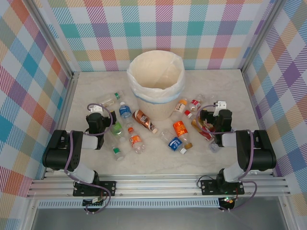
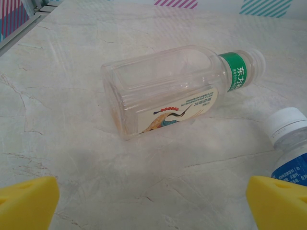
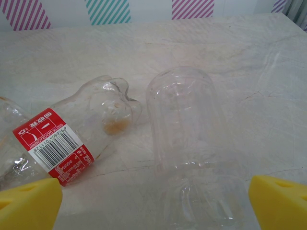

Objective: Put the plastic bottles in the bin

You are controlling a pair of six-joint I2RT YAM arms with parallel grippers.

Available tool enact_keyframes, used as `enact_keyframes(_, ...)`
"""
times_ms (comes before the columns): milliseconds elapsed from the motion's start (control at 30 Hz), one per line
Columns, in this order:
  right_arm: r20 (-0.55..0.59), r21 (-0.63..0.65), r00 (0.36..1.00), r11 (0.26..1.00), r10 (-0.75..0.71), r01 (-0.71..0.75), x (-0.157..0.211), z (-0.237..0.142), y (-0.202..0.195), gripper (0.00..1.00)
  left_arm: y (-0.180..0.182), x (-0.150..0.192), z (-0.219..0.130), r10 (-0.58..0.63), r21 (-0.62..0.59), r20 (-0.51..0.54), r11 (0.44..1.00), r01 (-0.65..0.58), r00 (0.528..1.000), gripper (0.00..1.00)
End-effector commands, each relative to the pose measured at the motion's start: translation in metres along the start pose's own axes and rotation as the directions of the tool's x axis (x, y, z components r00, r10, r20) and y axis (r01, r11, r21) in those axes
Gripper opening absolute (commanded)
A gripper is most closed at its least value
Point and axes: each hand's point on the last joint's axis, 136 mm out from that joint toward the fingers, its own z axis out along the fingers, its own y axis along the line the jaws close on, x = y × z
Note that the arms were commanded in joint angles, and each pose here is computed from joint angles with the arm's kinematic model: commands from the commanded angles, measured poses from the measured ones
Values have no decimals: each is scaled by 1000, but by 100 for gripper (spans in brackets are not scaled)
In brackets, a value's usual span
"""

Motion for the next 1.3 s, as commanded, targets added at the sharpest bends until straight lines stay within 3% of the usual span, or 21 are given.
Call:
enact_keyframes(0,24,-9,1000,1000,10,-10,-5,-1,3,100,-7,-9,-1,17,27,2,999,-17,1000,100)
enact_keyframes(267,-29,-52,1000,999,-3,2,-38,-18,12,100,12,-50,-35,-21,-68,29,997,23,999,100)
enact_keyframes(400,-33,-44,993,992,116,-117,-55,-32,12,100,21,-65,-53,-107,-128,-28,986,103,994,100)
enact_keyframes(467,-56,43,965,966,256,-254,-57,-40,-1,100,24,-71,-64,-205,-153,-46,969,196,978,100)
enact_keyframes(600,-117,333,870,844,479,-420,-33,-64,-38,100,20,-71,-86,-351,-139,-95,931,337,932,100)
enact_keyframes(767,-271,510,813,793,515,-332,3,-102,-55,100,22,-49,-107,-469,-173,-162,880,442,869,100)
enact_keyframes(867,-328,555,753,762,570,-334,20,-119,-57,100,8,-43,-109,-482,-115,-222,876,468,848,100)
enact_keyframes(1067,-355,566,609,681,710,-464,45,-132,-61,99,6,-26,-118,-497,-149,-303,868,475,813,100)
enact_keyframes(1267,-423,576,562,690,710,-438,65,-128,-61,91,14,-25,-120,-465,-181,-309,885,428,830,100)
